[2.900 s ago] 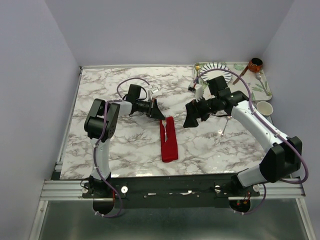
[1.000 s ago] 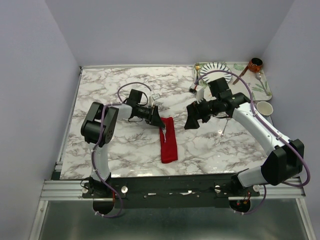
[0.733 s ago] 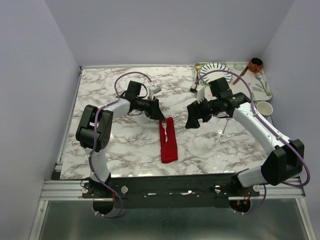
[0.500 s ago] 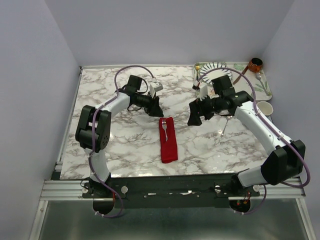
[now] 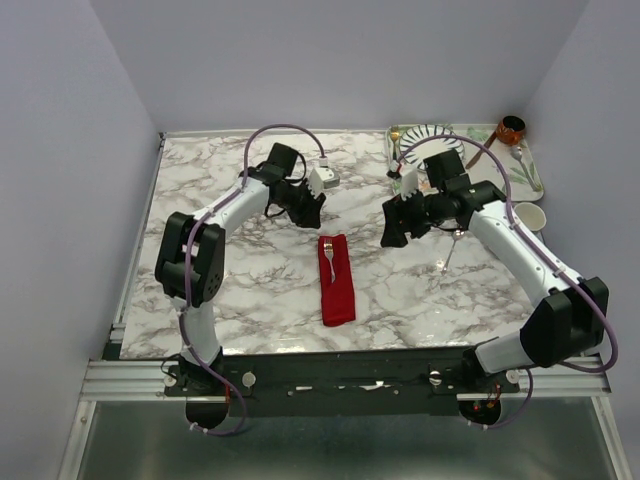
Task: Fold the napkin into a case and place the utensils inside
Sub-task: Insert the fork into the folded napkin.
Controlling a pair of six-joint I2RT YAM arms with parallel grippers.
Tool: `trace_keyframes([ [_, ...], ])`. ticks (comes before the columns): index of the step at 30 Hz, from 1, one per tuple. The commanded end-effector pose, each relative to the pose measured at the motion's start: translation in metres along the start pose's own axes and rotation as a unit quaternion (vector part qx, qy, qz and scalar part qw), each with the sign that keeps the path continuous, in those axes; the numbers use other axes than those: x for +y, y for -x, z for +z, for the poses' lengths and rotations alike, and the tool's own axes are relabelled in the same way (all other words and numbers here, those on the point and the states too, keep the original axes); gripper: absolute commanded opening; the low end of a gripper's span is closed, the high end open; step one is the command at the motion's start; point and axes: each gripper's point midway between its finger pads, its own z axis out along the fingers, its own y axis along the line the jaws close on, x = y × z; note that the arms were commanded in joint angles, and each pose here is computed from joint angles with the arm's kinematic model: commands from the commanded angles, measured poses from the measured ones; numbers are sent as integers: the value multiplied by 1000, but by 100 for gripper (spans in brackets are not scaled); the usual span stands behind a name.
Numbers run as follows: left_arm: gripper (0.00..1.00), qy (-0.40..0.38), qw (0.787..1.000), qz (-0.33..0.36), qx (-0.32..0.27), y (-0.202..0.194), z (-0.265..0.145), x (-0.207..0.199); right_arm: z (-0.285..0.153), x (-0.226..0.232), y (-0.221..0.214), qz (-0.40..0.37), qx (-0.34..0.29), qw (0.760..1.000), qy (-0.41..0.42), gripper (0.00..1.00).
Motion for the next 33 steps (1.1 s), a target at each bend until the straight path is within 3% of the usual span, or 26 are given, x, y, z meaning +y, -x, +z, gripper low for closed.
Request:
trace_keyframes([
  [1,29,80,992,68,66,2,-4,16,8,-10,-13,19,24,999,-17,77],
  [11,20,66,975,144,153,-3,22,19,-5,-39,-38,94,30,994,-36,77],
  [25,21,34,963,190,188,-10,52,5,-41,-94,-57,208,-3,975,-80,81],
  [33,21,22,960,197,197,-15,62,-1,-46,-96,-60,217,-4,973,-77,82],
])
